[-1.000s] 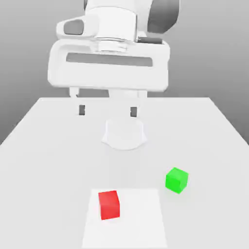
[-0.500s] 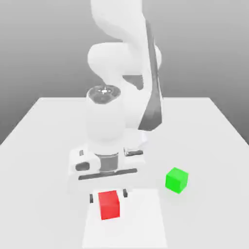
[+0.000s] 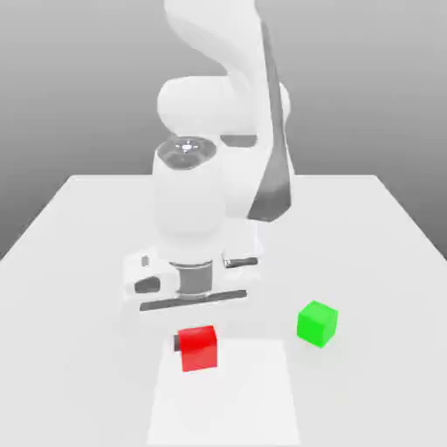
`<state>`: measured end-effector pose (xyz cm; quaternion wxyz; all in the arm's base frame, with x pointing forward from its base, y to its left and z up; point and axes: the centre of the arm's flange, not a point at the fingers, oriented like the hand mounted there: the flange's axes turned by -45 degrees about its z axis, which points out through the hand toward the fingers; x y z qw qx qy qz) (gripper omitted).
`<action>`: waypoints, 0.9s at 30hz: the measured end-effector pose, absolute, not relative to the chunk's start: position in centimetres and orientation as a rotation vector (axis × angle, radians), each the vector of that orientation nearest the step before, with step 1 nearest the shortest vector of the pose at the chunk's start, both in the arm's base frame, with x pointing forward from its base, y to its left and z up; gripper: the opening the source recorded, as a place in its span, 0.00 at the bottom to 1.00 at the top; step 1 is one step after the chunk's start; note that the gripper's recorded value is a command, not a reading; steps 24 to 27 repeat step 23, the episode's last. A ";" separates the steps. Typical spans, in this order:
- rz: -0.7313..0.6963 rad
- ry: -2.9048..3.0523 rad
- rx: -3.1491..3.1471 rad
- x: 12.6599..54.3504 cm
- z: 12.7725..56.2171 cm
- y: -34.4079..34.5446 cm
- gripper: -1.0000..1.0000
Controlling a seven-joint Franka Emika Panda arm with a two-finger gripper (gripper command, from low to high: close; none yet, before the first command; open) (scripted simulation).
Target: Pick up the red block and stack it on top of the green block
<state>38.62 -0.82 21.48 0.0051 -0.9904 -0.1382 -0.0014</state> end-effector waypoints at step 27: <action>0.000 -1.025 -2.974 27.4 18.2 16.3 1.00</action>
